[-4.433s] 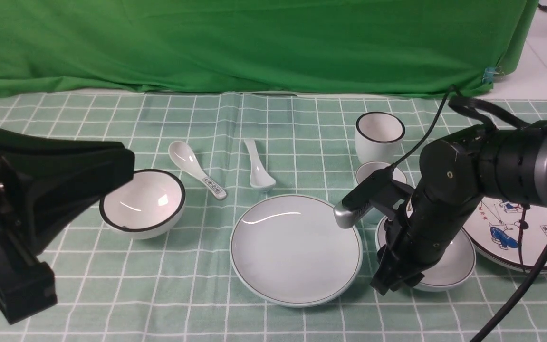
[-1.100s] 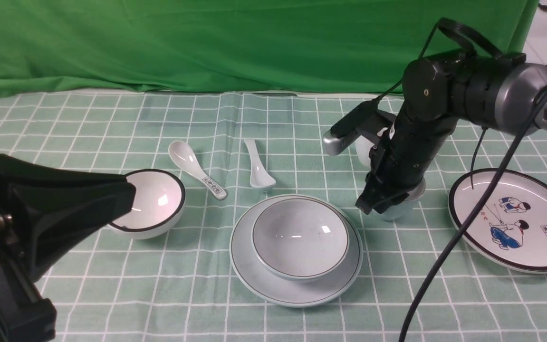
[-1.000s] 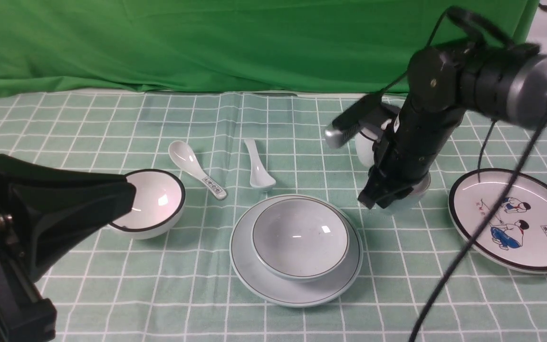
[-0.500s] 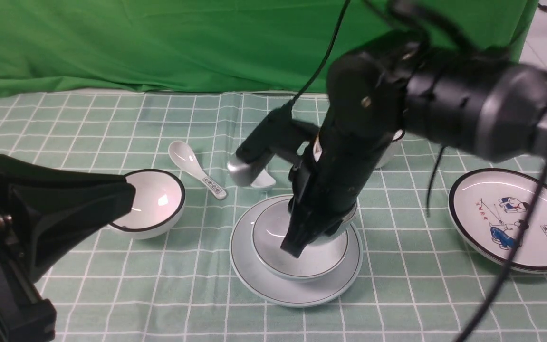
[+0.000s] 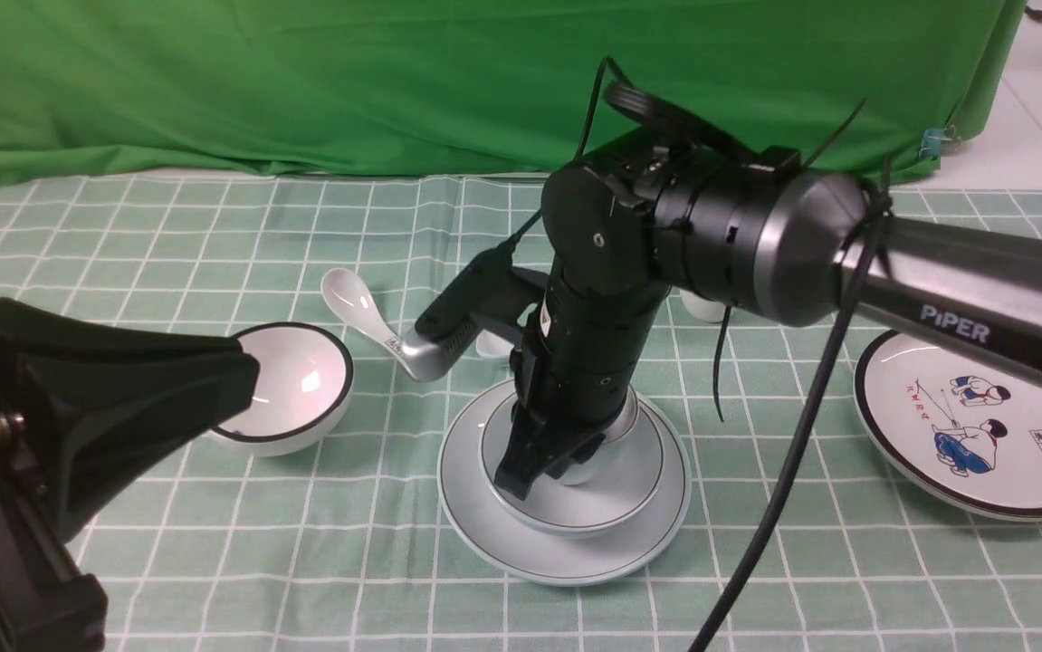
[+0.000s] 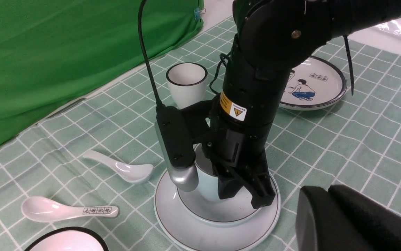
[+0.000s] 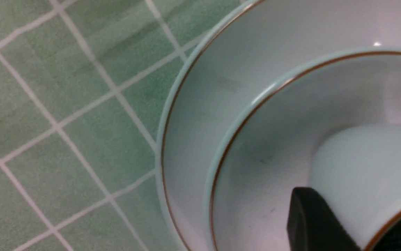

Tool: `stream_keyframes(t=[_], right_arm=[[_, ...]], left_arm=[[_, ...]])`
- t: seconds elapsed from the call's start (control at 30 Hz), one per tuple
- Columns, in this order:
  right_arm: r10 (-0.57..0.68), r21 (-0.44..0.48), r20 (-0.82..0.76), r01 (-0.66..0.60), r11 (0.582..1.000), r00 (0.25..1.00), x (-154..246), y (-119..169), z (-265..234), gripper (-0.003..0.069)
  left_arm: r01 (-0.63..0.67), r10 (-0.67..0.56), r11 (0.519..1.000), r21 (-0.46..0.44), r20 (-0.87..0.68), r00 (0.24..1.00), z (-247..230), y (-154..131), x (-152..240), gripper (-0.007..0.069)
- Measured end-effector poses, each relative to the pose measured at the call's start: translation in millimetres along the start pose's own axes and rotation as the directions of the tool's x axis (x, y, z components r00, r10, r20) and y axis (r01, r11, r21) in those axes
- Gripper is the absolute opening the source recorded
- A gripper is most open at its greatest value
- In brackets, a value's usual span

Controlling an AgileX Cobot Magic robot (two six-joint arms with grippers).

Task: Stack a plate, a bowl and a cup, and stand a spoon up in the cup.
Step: Use the right arm to put the blue teacup into the blue rice bowl in the middle

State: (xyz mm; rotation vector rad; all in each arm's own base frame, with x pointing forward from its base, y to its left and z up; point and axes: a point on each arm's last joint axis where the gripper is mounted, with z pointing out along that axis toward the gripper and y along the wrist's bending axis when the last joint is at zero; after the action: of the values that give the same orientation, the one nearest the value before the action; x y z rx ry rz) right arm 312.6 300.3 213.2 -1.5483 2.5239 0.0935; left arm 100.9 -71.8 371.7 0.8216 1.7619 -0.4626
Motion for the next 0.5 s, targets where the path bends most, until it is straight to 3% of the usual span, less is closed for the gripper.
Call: stream_keyframes(t=[0.2,0.37,0.4,0.5], right_arm=[[0.033,-0.004,-0.013,-0.033,0.999,0.999,1,0,0,0.0148],[0.077,0.003,0.01,-0.077,0.997,0.997,-1,0,-1,0.0398],[0.078,0.004,0.011,-0.078,0.997,0.997,-2,-1,-3,0.0482],[0.077,0.004,0.013,-0.077,0.997,0.997,-6,-2,-16,0.0575]], left_arm=[[-0.002,0.002,1.0,-0.001,-0.001,1.0,0,0,0,0.0018],[0.0,0.0,1.0,0.0,-0.002,1.0,0,0,0,0.0018],[0.005,-0.005,1.0,0.0,-0.002,1.0,0,0,0,0.0018],[0.054,-0.054,0.999,0.005,-0.016,0.998,3,1,1,0.0018]])
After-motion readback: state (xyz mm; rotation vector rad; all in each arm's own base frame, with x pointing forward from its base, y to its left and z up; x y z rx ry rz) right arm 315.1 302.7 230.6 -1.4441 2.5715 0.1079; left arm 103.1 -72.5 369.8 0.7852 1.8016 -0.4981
